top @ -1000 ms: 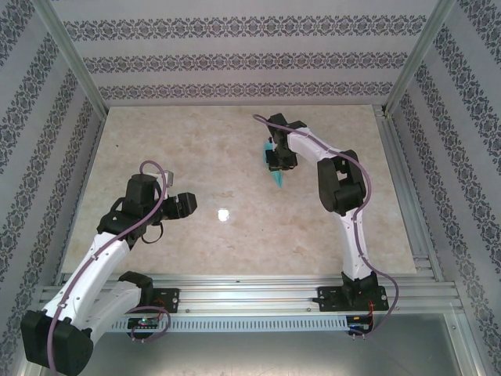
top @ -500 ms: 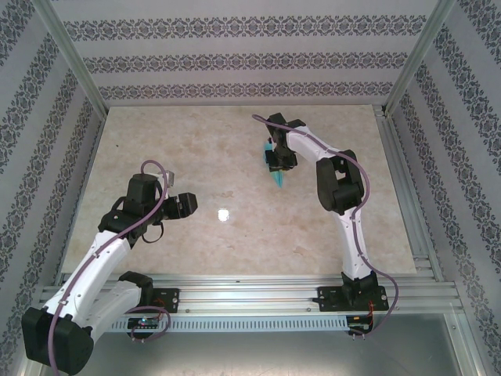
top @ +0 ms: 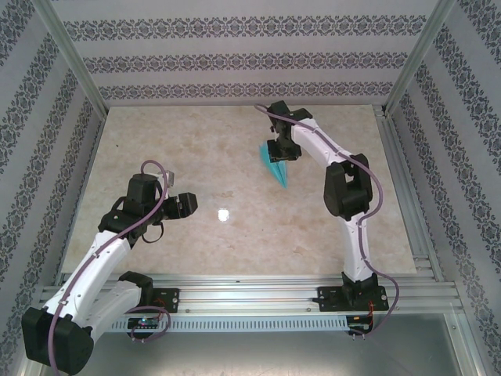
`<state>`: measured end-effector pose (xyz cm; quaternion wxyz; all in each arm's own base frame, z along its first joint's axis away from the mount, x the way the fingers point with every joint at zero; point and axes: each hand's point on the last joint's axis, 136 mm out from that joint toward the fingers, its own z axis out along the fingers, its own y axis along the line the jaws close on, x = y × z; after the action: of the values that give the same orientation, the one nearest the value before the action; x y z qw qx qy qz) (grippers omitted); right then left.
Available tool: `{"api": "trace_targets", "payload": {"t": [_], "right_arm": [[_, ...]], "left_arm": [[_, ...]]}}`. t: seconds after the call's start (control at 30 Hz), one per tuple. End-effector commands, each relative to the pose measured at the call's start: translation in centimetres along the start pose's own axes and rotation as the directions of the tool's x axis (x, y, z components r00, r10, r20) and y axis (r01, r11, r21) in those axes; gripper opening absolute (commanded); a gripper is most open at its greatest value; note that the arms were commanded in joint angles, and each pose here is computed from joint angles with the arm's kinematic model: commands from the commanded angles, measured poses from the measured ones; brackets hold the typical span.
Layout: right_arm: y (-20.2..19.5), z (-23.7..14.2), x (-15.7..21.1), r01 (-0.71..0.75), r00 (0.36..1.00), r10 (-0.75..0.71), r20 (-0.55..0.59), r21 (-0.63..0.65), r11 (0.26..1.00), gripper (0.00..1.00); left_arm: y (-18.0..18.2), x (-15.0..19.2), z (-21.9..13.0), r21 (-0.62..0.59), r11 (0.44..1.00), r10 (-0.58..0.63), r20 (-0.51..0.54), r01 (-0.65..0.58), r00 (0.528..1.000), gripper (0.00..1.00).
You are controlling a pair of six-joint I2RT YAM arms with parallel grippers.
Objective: Fold a paper plane with a square sheet of paper (fold left side to right side)
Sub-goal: Place the paper plane at the center of the table, then reset both arms
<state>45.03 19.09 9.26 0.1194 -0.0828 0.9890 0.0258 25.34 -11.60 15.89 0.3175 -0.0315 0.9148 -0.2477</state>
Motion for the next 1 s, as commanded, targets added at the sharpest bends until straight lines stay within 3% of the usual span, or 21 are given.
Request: {"api": "trace_targets", "payload": {"t": [0.0, 0.3, 0.43, 0.63, 0.83, 0.97], "right_arm": [[-0.1, -4.9, -0.1, 0.017, 0.996, -0.020, 0.086, 0.030, 0.999, 0.35], [-2.2, -15.0, 4.6, -0.027, 0.926, 0.026, 0.377, -0.002, 1.000, 0.46], [-5.7, -16.7, 8.1, -0.089, 0.864, 0.065, 0.500, 0.025, 0.996, 0.59], [-12.0, -16.1, 11.8, -0.251, 0.750, 0.195, 0.633, 0.000, 0.968, 0.96], [-17.4, -12.6, 12.9, -0.356, 0.635, 0.218, 0.741, 0.031, 0.934, 0.98], [-18.7, -10.1, 12.1, -0.354, 0.592, 0.164, 0.789, 0.071, 0.933, 0.98]], "left_arm": [[0.6, -0.3, -0.1, -0.028, 0.999, 0.014, 0.017, -0.014, 1.000, 0.79], [2.7, -2.9, 0.2, -0.122, 0.990, -0.050, 0.175, 0.072, 0.983, 0.91], [4.3, -5.2, -0.6, -0.203, 0.971, -0.060, 0.298, 0.125, 0.953, 0.99], [7.3, -8.1, -2.6, -0.382, 0.914, 0.046, 0.431, 0.136, 0.901, 1.00], [10.4, -9.7, -3.3, -0.540, 0.833, 0.214, 0.515, 0.121, 0.830, 1.00], [12.1, -9.4, -2.4, -0.599, 0.795, 0.287, 0.518, 0.102, 0.805, 1.00]]}}
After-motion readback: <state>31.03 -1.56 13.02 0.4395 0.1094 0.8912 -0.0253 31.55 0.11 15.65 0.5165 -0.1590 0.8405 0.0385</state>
